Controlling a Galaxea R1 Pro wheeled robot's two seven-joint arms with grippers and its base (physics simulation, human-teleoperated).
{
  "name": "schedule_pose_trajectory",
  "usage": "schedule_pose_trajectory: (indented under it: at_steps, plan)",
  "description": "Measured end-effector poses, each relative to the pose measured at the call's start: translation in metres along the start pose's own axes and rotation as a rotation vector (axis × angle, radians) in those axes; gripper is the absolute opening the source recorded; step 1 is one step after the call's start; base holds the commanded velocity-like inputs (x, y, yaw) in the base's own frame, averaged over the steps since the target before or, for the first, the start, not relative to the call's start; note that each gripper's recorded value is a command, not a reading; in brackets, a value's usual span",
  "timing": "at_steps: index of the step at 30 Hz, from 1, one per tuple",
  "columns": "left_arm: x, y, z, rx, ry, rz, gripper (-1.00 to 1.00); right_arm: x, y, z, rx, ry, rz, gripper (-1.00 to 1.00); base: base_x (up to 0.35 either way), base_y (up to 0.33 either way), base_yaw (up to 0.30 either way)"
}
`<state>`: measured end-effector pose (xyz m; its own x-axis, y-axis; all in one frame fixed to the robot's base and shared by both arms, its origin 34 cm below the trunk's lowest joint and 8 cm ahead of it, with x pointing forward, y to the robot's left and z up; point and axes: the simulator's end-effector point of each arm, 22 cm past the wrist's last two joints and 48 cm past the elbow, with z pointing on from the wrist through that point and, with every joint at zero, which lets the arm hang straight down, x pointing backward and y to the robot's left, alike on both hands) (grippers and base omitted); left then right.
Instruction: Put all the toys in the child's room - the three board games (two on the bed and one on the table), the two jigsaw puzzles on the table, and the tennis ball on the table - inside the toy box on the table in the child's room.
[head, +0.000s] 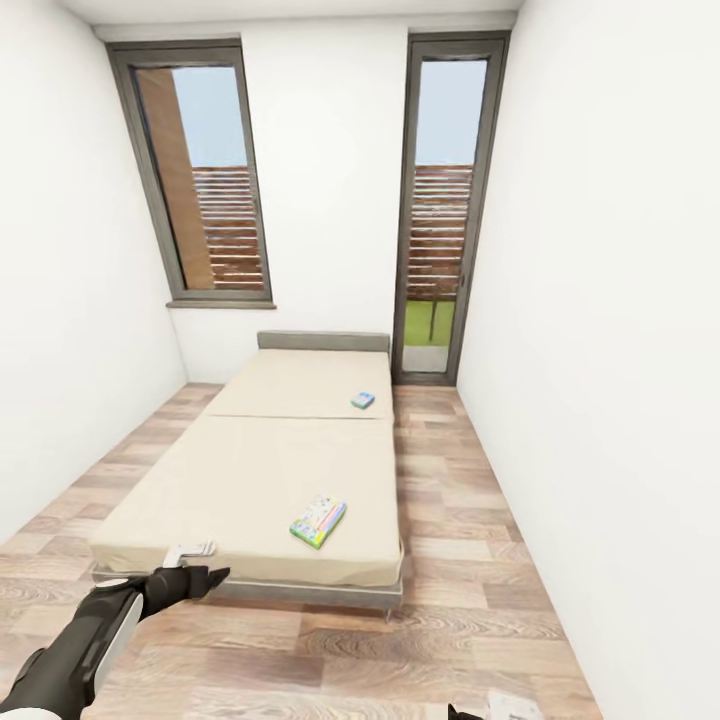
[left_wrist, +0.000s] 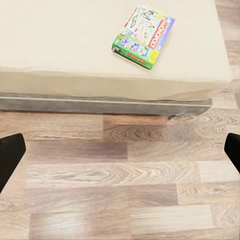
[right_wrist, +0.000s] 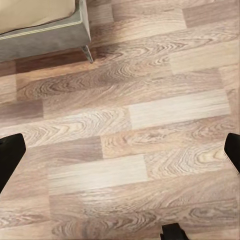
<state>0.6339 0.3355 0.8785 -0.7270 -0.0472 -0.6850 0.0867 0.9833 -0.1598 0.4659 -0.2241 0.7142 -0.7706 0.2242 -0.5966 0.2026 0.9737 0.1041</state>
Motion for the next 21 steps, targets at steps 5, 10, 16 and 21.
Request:
schedule_pose_trajectory:
  at_steps: [5, 10, 16, 21]
  plan:
    - [-0.0002, -0.0001, 0.0000, 0.000, -0.001, 0.000, 1.00, -0.0004, -0.0022, 0.0001, 0.003, -0.001, 0.001, 1.00, 0.244, -0.164, 0.000]
    - [-0.0006, -0.0005, -0.0003, 0.002, -0.001, -0.001, 1.00, 0.0002, -0.0023, 0.0002, 0.003, 0.005, 0.005, 1.00, 0.245, -0.053, -0.047]
    - [-0.0021, -0.0008, -0.0012, 0.002, -0.005, 0.000, 1.00, -0.0002, -0.0014, -0.0002, 0.002, 0.007, 0.007, 1.00, 0.244, -0.012, -0.184]
    - [-0.0029, -0.0009, -0.0018, 0.002, -0.006, 0.000, 1.00, -0.0029, -0.0001, -0.0004, 0.000, -0.003, 0.006, 1.00, 0.242, -0.002, -0.108]
